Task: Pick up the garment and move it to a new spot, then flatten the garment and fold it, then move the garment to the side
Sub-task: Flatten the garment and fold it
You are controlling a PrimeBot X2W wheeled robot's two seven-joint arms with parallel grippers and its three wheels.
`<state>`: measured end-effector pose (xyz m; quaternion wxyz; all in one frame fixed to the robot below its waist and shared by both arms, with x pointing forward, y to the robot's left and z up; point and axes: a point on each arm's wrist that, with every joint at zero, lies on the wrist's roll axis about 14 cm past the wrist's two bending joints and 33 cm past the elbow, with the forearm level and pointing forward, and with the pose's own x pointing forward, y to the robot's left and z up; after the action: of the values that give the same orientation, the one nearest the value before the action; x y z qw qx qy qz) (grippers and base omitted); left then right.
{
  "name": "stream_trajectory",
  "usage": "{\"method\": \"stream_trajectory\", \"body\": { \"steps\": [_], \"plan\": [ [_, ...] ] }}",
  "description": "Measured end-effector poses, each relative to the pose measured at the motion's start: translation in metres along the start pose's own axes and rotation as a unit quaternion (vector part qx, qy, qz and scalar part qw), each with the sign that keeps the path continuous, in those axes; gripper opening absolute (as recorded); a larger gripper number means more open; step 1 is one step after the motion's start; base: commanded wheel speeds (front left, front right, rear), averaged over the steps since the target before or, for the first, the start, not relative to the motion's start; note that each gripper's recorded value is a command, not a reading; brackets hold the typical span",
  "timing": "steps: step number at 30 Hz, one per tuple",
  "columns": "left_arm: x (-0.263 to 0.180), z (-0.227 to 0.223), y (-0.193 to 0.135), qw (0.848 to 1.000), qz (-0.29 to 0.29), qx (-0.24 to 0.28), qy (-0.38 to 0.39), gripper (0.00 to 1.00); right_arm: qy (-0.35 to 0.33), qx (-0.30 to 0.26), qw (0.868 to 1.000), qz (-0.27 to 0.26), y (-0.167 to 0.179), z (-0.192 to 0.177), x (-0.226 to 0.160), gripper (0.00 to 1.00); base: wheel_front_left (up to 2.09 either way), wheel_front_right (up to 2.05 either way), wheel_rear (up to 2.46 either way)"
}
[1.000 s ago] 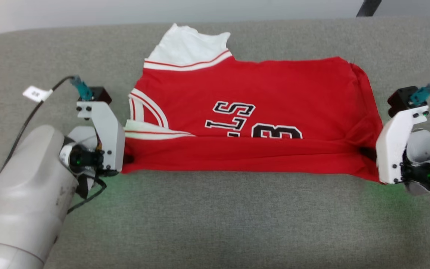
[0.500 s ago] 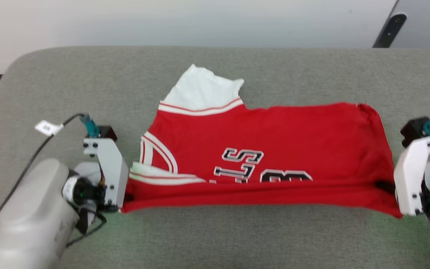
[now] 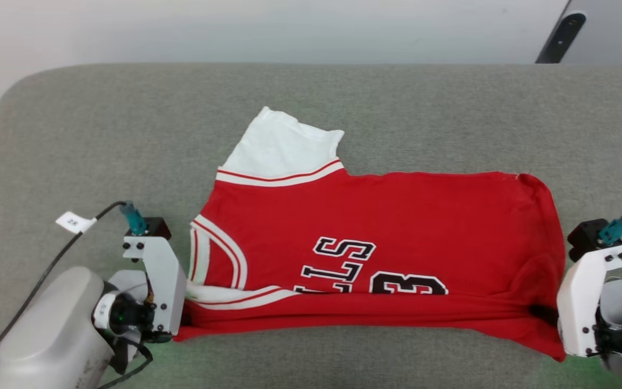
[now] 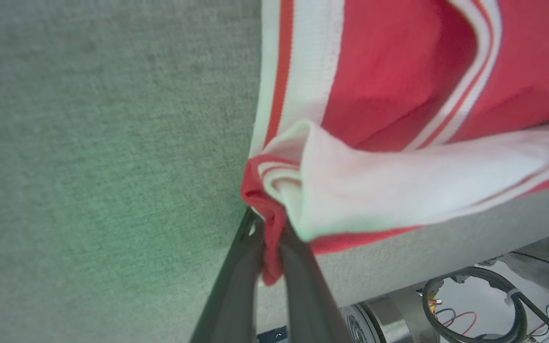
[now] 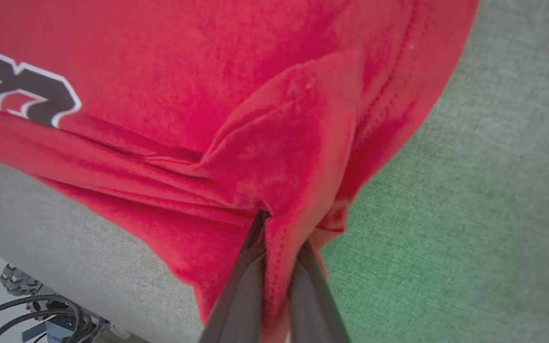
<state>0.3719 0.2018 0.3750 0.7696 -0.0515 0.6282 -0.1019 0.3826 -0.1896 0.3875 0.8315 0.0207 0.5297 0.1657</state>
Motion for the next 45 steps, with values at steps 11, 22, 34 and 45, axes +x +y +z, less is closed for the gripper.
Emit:
{"method": "stream_trajectory", "body": {
  "steps": [11, 22, 34, 45],
  "plan": [
    [0.002, 0.004, -0.002, 1.000, 0.009, 0.012, -0.001, 0.87, -0.009, 0.012, 1.000, -0.006, 0.002, -0.007, 0.002, 0.00, 0.00, 0.00, 0.00],
    [-0.030, 0.009, 0.009, 0.999, 0.027, 0.012, -0.040, 1.00, -0.021, 0.004, 1.000, -0.011, 0.005, -0.007, -0.001, 0.00, 0.00, 0.00, 0.00],
    [-0.063, 0.034, -0.001, 0.988, 0.011, 0.022, -0.153, 1.00, -0.052, -0.008, 0.998, -0.016, 0.009, 0.000, 0.001, 1.00, 0.00, 0.00, 0.00],
    [-0.083, 0.047, -0.006, 0.963, -0.003, 0.018, -0.268, 1.00, -0.098, -0.009, 0.994, -0.037, -0.001, 0.004, -0.011, 1.00, 0.00, 0.00, 0.00]
  ]
}}
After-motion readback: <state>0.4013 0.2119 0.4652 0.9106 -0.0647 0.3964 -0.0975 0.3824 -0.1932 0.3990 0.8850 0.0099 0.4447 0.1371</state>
